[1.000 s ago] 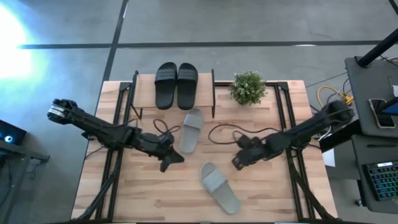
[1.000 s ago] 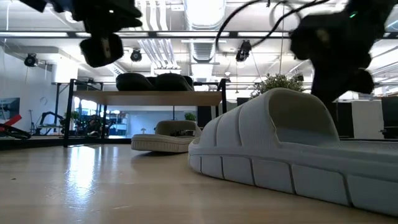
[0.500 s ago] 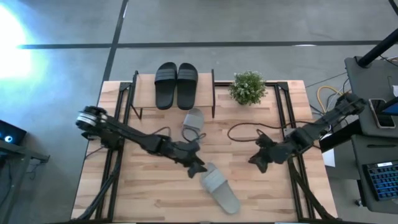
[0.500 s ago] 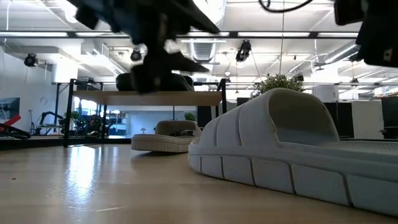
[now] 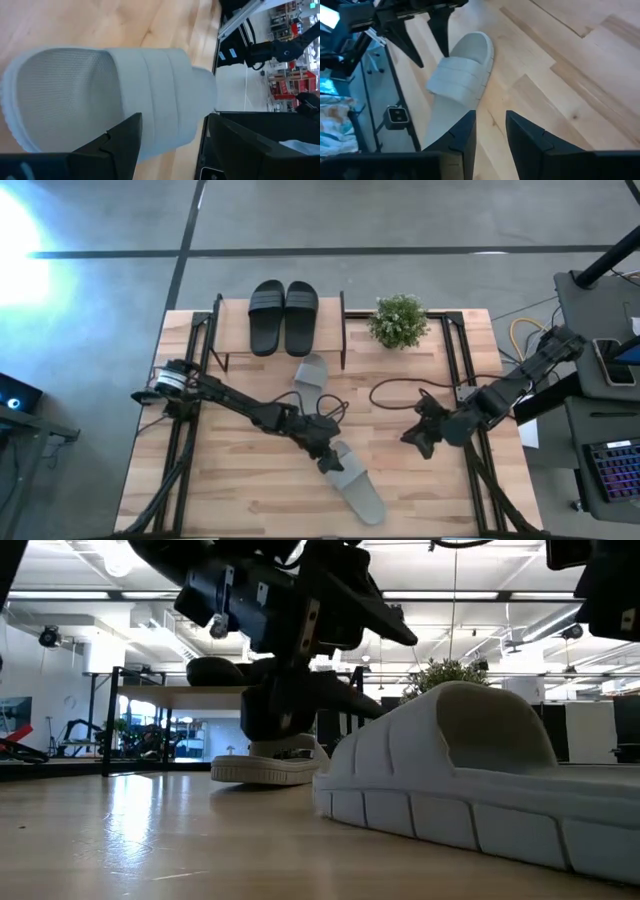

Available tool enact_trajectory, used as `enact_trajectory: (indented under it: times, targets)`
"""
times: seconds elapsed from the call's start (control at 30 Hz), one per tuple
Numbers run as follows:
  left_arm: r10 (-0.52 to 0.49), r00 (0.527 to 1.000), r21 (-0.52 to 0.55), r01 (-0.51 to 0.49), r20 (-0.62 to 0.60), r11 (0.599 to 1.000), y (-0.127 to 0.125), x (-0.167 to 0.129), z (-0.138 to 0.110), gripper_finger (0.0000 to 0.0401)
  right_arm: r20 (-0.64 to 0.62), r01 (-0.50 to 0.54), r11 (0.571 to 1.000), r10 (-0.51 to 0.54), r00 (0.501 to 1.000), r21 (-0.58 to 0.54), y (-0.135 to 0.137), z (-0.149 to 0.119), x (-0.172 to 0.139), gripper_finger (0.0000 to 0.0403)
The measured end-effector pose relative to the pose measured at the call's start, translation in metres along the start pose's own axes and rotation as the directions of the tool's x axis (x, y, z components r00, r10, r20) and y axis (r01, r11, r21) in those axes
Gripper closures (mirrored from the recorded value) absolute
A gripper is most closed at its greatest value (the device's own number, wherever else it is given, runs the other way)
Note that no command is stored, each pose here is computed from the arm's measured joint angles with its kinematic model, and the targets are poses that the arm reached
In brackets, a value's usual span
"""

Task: Pick and place slides into the shelf
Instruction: Put the left grey slipper under the shelf

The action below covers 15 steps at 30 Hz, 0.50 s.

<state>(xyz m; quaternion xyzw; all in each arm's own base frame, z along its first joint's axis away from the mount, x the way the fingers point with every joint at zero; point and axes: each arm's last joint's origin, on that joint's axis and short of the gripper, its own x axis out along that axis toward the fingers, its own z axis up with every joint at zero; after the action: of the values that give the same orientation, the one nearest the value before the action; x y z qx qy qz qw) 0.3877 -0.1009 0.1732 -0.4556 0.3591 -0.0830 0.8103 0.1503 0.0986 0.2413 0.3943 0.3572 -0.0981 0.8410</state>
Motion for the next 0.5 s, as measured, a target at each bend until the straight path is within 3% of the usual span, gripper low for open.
enact_trajectory:
  times: [0.23, 0.5]
  targets:
    - [0.091, 0.996, 0.002, -0.091, -0.007, 0.996, 0.008, -0.003, -0.002, 0.0186, -0.014, 0.05, 0.999, -0.05, 0.999, -0.019, 0.0, -0.004, 0.011, 0.0308]
    - [0.086, 0.996, 0.018, -0.085, -0.007, 0.996, 0.01, -0.002, 0.001, 0.0186, -0.028, 0.091, 0.995, -0.092, 0.995, -0.036, 0.0, -0.008, 0.021, 0.0307]
